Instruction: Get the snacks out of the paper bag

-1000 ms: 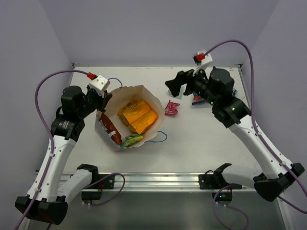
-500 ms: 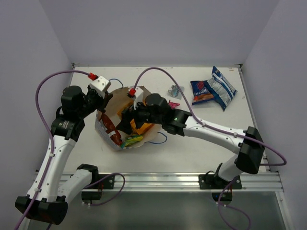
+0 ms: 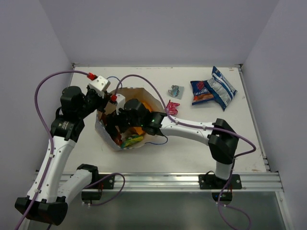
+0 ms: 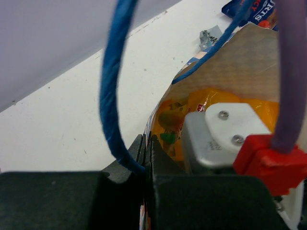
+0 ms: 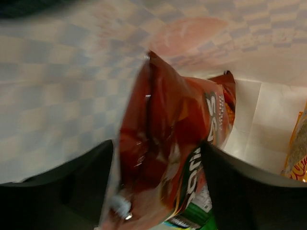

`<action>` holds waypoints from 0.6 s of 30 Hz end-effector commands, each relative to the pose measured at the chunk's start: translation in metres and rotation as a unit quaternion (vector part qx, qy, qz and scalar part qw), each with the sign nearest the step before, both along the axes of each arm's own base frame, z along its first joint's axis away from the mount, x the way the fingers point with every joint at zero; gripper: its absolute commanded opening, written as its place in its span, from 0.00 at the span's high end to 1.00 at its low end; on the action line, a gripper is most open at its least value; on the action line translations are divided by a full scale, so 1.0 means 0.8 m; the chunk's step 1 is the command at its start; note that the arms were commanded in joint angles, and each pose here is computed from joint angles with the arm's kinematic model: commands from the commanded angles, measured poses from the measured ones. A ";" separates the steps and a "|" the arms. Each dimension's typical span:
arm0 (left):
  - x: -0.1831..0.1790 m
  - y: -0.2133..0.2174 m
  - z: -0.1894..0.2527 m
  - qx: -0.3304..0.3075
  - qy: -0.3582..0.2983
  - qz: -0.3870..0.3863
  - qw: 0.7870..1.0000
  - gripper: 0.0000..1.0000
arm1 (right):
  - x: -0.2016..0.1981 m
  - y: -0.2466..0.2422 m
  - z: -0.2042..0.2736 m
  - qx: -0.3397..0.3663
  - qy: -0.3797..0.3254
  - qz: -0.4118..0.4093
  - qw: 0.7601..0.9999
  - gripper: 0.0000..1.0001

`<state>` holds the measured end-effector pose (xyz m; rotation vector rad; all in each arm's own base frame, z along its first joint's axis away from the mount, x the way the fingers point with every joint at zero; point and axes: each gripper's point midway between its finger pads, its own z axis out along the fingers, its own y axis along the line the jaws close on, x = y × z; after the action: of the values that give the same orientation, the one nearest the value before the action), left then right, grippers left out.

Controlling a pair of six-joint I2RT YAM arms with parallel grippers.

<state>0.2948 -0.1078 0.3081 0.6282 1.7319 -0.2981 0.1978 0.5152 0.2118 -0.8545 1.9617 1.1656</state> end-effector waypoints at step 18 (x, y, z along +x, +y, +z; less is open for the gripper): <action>0.006 0.011 0.064 -0.015 -0.090 0.029 0.995 1.00 | -0.003 -0.110 0.211 0.068 -0.160 -0.053 0.983 1.00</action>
<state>0.2943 -0.1014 0.3121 0.6018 1.7257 -0.2610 0.1929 0.4573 0.2975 -0.8622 1.8285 1.0502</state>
